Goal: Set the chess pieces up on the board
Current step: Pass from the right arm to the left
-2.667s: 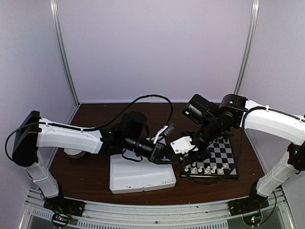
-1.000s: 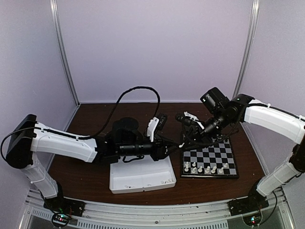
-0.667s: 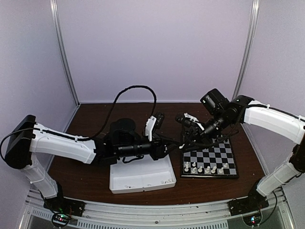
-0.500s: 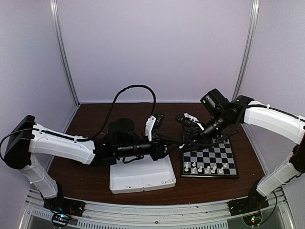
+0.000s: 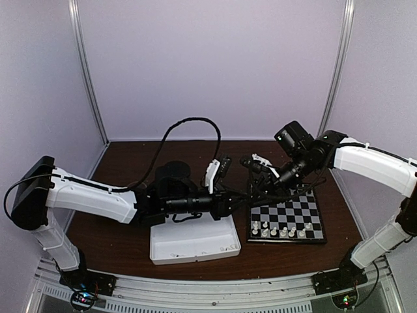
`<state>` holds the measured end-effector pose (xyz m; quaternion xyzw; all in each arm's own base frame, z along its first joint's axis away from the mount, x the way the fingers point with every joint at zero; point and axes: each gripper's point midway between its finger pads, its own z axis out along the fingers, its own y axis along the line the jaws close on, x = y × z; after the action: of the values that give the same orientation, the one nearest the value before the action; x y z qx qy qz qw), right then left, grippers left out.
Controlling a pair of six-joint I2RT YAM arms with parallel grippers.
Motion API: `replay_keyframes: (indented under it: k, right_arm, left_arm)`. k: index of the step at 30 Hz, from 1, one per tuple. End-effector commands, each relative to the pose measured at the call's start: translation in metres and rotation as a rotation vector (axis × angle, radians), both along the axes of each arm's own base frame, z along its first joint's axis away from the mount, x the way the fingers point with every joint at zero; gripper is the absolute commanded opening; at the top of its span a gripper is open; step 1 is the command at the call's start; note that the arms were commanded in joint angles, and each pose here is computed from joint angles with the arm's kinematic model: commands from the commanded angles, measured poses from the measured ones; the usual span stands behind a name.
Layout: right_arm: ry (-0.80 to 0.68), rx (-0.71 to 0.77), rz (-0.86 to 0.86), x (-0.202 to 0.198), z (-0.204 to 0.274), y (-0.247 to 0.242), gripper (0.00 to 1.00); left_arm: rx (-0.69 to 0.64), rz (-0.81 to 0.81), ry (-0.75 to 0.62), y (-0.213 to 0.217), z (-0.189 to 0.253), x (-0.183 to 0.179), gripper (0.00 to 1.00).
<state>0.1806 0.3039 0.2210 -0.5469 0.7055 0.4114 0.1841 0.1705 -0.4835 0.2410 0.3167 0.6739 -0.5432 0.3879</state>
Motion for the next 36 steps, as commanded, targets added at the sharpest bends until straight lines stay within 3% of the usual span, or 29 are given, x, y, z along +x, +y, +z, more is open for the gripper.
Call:
replay_keyframes:
  k: [1,9,25,28,31,36]
  right_arm:
    - [-0.028,0.038,-0.004,0.0,0.013,-0.002,0.11]
    - [-0.027,0.058,-0.013,0.002,0.019,-0.004,0.11]
    - [-0.048,0.046,-0.009,0.0,0.015,-0.008,0.12]
    - [-0.066,0.038,0.0,-0.002,0.016,-0.011,0.2]
    - [-0.086,0.008,-0.007,-0.002,0.018,-0.022,0.38]
    - [-0.074,-0.001,-0.037,0.002,0.029,-0.062,0.49]
  left_arm:
    - [-0.046,-0.022,-0.018,-0.006,0.016,-0.004,0.21]
    - [-0.035,-0.005,-0.011,-0.003,0.013,-0.002,0.26]
    - [-0.033,-0.02,-0.04,-0.006,0.018,-0.003,0.09]
    - [-0.012,-0.019,-0.057,-0.007,0.018,-0.001,0.07]
    - [0.021,-0.023,-0.074,-0.011,0.017,0.0,0.07]
    - [0.126,-0.043,-0.103,-0.022,0.009,0.006,0.06]
